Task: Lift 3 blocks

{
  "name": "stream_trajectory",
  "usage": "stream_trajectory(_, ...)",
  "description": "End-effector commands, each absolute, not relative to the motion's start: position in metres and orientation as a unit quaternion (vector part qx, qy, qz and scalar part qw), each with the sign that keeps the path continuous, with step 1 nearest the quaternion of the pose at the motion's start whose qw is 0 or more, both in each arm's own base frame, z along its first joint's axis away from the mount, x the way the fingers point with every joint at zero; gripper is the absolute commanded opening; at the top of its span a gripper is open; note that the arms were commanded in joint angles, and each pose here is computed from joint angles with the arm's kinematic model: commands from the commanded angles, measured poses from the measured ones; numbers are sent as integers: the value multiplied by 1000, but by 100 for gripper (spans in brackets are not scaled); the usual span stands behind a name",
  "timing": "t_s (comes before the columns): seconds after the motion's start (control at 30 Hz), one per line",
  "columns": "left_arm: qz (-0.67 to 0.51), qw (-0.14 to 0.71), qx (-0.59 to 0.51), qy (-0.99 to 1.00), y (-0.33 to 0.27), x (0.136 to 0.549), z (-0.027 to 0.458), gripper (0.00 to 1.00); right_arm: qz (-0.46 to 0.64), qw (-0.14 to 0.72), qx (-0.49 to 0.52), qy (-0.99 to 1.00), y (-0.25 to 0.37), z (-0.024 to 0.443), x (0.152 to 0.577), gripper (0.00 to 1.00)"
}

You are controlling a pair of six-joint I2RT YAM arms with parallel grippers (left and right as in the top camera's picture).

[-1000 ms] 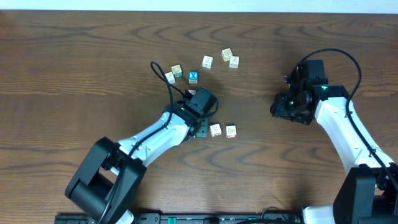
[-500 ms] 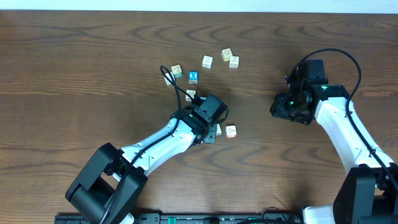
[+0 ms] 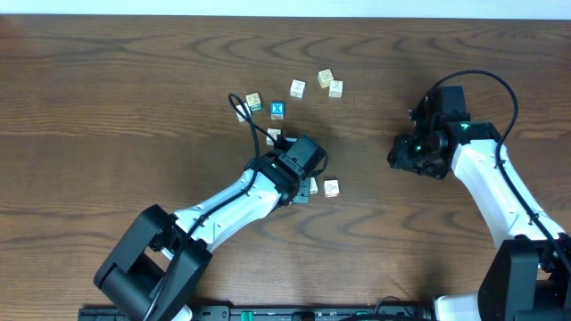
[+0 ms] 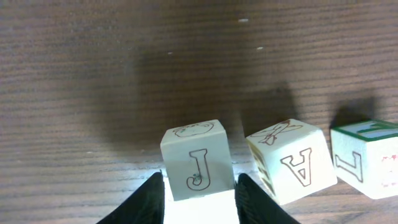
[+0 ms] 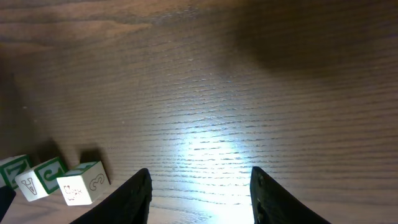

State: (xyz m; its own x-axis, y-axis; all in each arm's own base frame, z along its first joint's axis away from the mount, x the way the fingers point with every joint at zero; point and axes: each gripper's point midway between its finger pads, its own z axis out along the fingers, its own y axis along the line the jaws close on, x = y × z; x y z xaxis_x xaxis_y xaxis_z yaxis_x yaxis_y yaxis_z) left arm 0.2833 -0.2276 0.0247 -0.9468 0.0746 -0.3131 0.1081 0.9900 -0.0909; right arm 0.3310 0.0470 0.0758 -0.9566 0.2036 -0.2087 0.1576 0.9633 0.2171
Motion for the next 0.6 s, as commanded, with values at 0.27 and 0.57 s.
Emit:
stream_trajectory(0.27,-66,188,40,979,-235,297,38,31,95,113,88,985,44,73,329,49)
stream_trajectory(0.57,-63,177,27,982,-232,293,36,30,95,113,88,985,44,73,329,48)
